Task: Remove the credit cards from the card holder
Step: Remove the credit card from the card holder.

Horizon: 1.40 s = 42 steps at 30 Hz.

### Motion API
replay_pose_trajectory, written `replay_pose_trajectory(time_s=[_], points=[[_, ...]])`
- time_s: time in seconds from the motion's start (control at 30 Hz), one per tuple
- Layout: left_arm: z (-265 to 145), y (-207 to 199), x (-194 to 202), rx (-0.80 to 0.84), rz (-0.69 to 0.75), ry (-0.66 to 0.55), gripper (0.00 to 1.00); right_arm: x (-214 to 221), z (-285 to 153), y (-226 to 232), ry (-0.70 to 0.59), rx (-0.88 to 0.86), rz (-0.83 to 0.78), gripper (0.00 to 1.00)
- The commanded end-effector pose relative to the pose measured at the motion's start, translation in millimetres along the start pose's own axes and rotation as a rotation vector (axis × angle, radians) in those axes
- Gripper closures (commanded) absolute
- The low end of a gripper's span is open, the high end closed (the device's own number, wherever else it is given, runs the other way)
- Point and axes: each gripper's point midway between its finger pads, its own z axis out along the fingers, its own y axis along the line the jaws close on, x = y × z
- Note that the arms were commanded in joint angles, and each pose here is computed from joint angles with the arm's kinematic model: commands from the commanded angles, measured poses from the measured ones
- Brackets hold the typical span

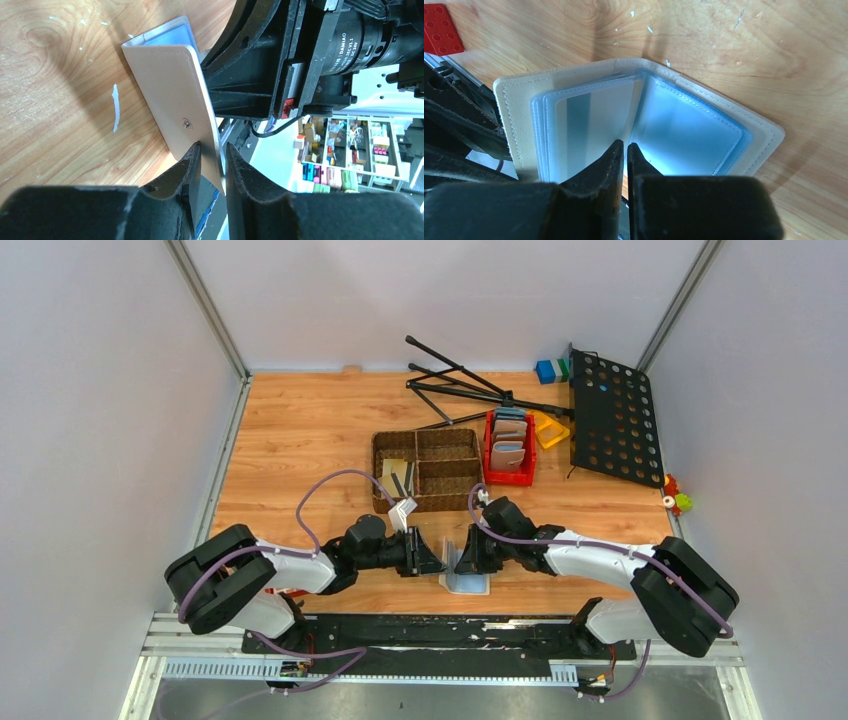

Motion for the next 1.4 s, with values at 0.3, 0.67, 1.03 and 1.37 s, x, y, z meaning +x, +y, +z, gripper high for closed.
replay_pose_trajectory(time_s=[0.3,0.67,1.03,1.37], points=[[5,-4,-4,0.014,0.026,0.002,0.67,-5,-1,7,-0.021,-0.024,-0.026,0.91],[5,-4,-5,0.000,0.036,0.006,0.70,-5,-1,7,-0.018,-0.025,-0.029,0.92],[0,6,-8,-0.094,0.088,0.013,0.73,-6,-7,11,-0.030,-0.041,-0.049,0.84],[-1,4,-9,-0.101,0.098,0.013,0.81,-18,-33,29,-0.145,-0.125,-0.061,0.56]])
